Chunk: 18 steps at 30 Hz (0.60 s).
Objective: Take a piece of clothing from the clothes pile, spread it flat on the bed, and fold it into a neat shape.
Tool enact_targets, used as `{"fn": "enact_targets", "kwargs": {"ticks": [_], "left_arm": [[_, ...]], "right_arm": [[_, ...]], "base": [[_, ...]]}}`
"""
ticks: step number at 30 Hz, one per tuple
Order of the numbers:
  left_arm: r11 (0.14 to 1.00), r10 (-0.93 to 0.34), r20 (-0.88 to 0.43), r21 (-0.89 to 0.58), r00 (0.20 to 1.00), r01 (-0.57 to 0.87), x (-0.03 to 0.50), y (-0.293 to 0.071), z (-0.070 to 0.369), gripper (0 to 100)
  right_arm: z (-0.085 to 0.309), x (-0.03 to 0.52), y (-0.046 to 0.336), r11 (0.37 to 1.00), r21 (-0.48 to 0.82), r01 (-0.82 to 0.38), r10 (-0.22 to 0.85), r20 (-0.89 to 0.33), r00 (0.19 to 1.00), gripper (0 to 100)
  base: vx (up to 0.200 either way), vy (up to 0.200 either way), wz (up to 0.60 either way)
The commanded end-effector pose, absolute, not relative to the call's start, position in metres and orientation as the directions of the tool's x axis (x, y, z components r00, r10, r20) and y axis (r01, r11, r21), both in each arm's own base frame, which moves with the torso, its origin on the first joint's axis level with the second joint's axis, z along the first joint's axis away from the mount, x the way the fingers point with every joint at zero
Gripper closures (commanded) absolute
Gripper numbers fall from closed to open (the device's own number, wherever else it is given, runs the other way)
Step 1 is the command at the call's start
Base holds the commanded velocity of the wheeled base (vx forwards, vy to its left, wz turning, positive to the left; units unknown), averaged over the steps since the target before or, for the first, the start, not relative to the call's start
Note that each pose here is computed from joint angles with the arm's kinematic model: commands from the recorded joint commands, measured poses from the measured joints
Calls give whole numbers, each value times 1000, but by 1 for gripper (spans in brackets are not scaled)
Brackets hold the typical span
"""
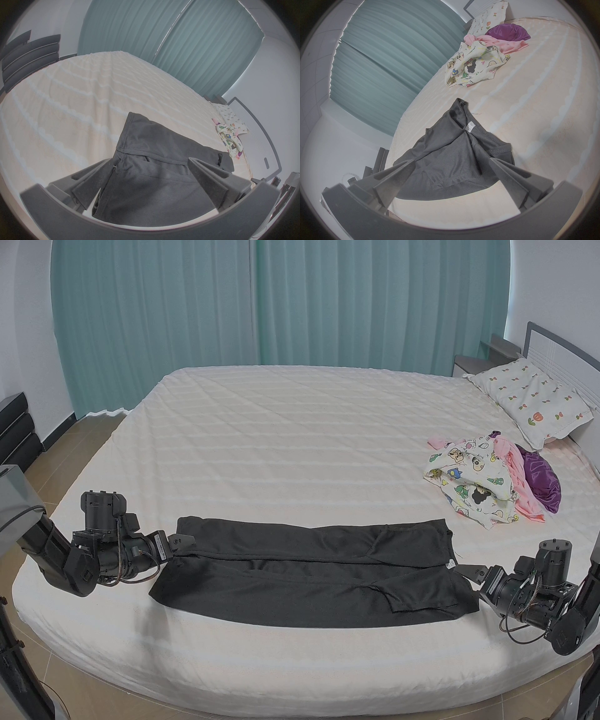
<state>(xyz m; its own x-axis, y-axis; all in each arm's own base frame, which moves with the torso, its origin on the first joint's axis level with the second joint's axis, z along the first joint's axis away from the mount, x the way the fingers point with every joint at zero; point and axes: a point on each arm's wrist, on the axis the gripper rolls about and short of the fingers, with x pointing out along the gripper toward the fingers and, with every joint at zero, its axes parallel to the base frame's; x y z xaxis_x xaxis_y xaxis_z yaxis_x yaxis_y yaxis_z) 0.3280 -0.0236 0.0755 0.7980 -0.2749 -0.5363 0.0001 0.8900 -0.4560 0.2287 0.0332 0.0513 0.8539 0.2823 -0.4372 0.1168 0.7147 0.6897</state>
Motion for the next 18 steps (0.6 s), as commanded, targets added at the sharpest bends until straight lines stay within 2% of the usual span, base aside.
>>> {"fn": "enact_targets", "kwargs": {"ticks": [1,6,11,16,18], "left_arm": [[889,-269,-561,-458,782,-23,330,-25,65,0],[893,-206,-542,-445,815,-71,320,-27,80,0],[872,-207,-532,-481,821,-91,305,-38,89,0],[886,-85,-510,-431,856,-170,289,-52,99,0],[888,-73,-481,-430,874,-163,283,-56,110,0]], "right_arm": [[47,228,32,714,687,133,281,-455,845,0],[40,228,32,712,686,151,283,-477,832,0],[37,223,34,710,689,148,300,-485,821,0],[37,220,36,707,697,121,324,-471,821,0],[34,220,36,709,694,126,322,-477,817,0]], "base": [[0,0,0],[0,0,0],[0,0,0],[0,0,0],[0,0,0]]}}
